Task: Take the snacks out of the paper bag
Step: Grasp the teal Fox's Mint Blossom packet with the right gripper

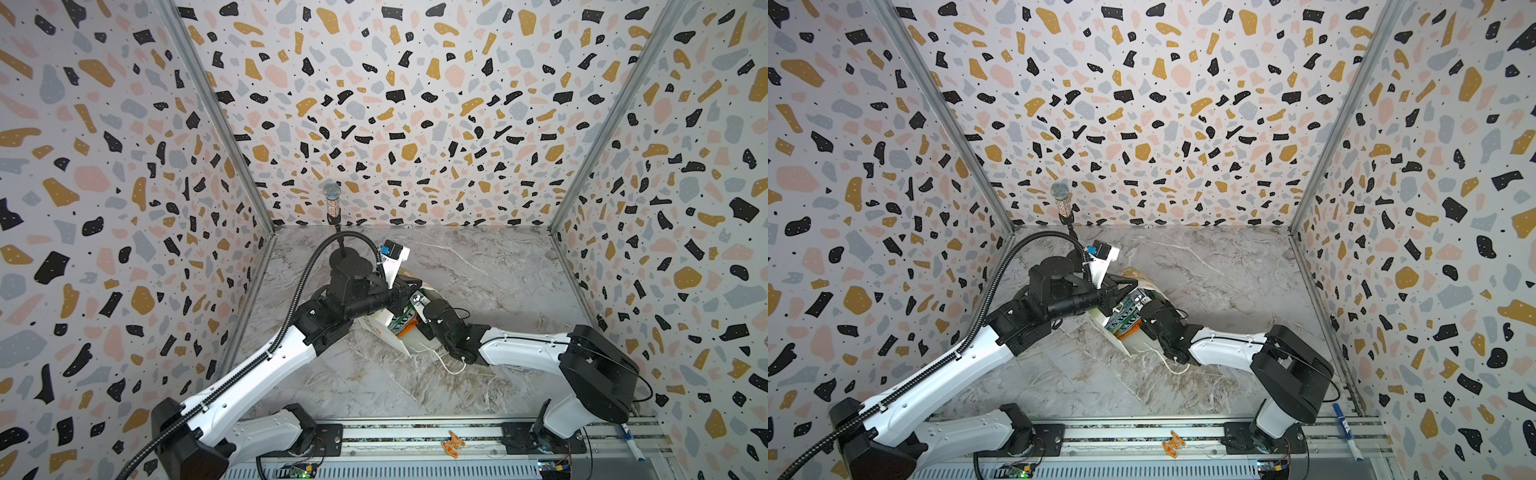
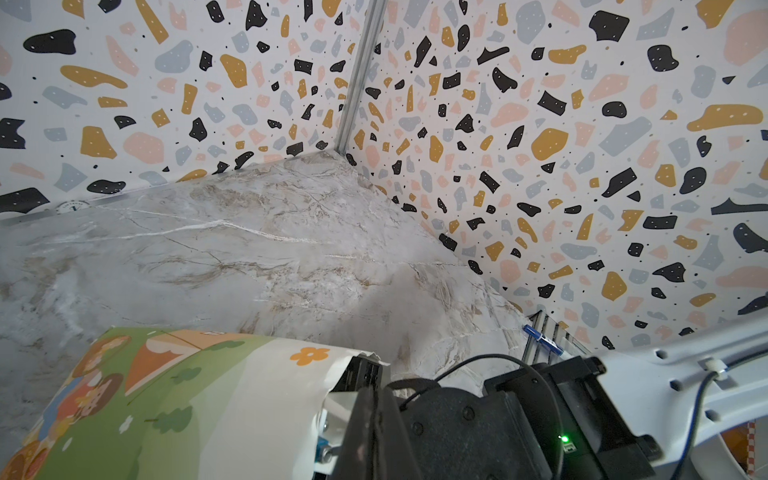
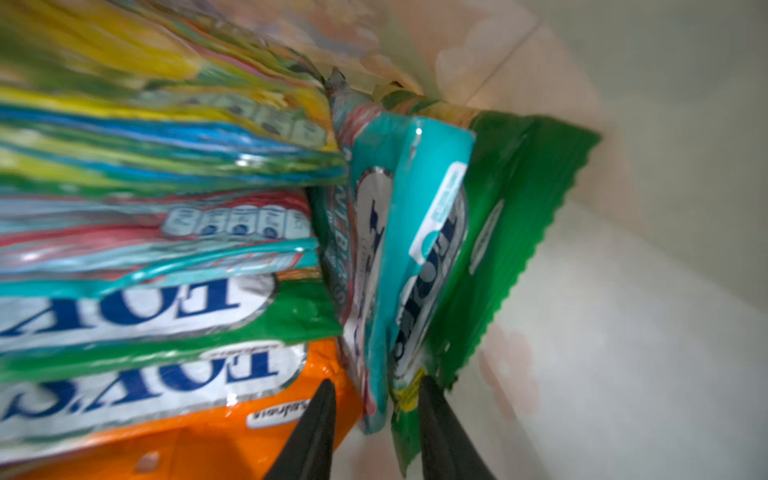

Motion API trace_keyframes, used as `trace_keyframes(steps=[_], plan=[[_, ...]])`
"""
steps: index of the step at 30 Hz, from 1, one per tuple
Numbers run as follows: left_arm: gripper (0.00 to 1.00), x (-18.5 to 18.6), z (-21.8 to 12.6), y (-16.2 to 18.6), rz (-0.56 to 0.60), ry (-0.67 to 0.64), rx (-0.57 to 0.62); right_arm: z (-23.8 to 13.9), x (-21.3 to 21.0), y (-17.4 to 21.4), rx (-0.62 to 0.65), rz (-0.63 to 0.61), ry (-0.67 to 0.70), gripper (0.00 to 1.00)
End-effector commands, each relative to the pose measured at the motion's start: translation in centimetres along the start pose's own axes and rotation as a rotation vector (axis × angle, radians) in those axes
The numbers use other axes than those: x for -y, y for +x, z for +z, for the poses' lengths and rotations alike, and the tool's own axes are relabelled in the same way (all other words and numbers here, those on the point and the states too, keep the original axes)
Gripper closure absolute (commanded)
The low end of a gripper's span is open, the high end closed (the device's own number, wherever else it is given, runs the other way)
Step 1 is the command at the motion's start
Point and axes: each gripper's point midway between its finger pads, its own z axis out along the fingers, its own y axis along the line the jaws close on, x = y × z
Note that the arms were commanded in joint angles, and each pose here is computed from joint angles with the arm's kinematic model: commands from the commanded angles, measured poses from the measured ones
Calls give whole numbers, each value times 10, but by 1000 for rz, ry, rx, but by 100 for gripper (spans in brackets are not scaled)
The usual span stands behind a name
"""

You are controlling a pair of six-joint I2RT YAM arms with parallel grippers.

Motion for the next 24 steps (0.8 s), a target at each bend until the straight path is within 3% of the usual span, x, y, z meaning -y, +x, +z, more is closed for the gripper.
trace_keyframes(steps=[1,9,11,15,24], plan=[[100,21,-10,-29,30,62,80,4,11,-24,53,24,31,64],[100,20,-10,-28,22,56,79,23,7,-21,31,24,25,66],[100,18,-10,-28,17,50,81,26,5,-19,21,18,17,74],[100,13,-10,-27,10,20,81,26,-4,-18,8,18,-37,100],[100,-14,-12,-30,-30,-125,128,-2,-8,-23,56,91,-129,100]])
